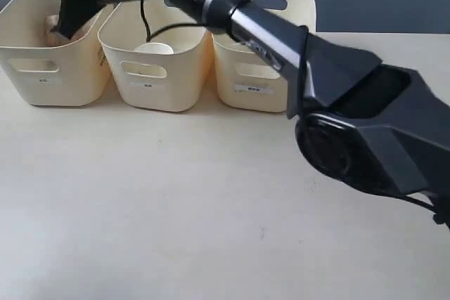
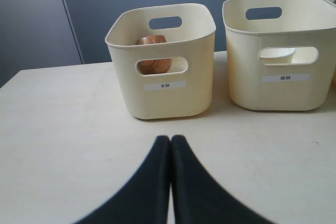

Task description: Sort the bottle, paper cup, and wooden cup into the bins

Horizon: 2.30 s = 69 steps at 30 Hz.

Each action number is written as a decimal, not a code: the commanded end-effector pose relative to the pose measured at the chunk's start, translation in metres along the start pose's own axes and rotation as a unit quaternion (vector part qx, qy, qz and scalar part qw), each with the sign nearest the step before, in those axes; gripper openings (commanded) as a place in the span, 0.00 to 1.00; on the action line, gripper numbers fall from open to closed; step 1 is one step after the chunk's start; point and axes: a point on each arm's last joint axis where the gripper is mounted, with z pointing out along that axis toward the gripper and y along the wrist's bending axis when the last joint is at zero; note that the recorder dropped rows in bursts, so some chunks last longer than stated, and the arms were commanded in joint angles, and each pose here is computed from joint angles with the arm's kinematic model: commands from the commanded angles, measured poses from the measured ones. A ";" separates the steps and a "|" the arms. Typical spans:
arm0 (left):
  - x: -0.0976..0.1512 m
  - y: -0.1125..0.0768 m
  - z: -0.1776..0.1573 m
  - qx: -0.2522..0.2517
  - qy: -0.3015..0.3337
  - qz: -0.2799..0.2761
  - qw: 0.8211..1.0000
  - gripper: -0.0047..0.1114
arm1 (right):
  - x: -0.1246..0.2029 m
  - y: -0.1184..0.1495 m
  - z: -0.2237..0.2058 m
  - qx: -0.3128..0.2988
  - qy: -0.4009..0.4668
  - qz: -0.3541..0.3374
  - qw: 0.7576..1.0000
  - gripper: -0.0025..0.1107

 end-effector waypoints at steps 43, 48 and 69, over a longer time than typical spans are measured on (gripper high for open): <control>-0.002 0.000 0.000 0.001 -0.007 0.000 1.000 0.04 | -0.122 0.012 -0.132 -0.104 0.097 0.126 0.982 0.02; -0.002 0.000 0.000 0.001 -0.007 0.000 1.000 0.04 | -0.115 0.017 -0.134 -0.059 0.180 0.187 0.964 0.02; -0.002 0.000 0.000 0.001 -0.007 0.000 1.000 0.04 | 0.099 0.090 -0.245 0.113 0.205 0.302 0.924 0.02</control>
